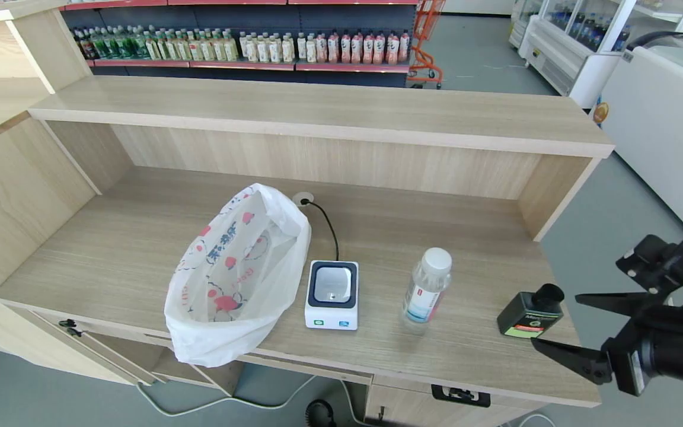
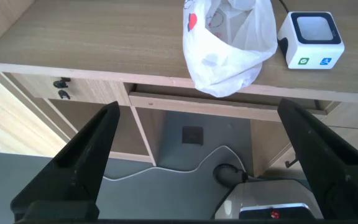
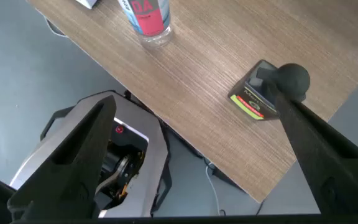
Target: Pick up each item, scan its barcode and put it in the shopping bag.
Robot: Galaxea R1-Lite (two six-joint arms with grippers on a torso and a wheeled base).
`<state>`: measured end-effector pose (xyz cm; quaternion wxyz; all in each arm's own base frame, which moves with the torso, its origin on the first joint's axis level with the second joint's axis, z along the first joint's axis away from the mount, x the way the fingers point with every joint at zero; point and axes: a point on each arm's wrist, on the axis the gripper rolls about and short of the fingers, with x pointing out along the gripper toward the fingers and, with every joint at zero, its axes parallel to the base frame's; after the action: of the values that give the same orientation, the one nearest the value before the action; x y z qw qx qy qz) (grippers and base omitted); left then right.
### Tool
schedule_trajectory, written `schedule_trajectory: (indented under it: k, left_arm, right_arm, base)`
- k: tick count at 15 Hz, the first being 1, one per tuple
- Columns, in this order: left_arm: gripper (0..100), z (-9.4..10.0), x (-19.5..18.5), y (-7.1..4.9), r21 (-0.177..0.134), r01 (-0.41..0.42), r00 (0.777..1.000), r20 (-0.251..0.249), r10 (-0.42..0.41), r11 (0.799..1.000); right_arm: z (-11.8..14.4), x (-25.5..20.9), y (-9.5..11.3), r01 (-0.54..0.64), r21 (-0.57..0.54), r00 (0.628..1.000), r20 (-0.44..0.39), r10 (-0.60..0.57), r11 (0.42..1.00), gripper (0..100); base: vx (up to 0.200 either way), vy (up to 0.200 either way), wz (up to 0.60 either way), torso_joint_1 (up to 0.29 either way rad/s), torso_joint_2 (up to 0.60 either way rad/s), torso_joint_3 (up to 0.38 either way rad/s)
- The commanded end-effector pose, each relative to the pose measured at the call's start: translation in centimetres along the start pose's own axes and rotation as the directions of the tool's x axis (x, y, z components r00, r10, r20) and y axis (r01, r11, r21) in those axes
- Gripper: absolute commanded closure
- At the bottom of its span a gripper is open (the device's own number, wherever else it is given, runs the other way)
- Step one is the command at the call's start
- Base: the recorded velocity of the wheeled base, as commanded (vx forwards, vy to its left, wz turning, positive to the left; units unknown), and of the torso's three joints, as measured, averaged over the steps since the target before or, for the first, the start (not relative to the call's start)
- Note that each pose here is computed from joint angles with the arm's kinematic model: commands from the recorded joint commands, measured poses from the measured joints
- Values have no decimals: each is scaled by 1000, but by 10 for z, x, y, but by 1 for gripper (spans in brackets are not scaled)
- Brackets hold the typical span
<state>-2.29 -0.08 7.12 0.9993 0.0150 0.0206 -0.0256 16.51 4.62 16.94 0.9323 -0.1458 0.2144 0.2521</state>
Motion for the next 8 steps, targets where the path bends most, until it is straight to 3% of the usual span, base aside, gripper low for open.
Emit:
schedule_trajectory:
  k: [1,4,8]
  left_arm:
    - [0,0,0,0,0,0,1000,0,0,1000]
    - [0,0,0,0,0,0,1000,0,0,1000]
    - [0,0,0,0,0,0,1000,0,0,1000]
  right_arm:
    - [-14,34,-1,-39,14,995,-89,40,999,0]
    - [-16,54,1,-69,7,993,-96,69,998,0]
    - [-11,82,18,-150,-49,989,-26,149,987,0]
  base:
    - [0,0,0,0,0,0]
    - [0,0,0,0,0,0]
    - [0,0,0,0,0,0]
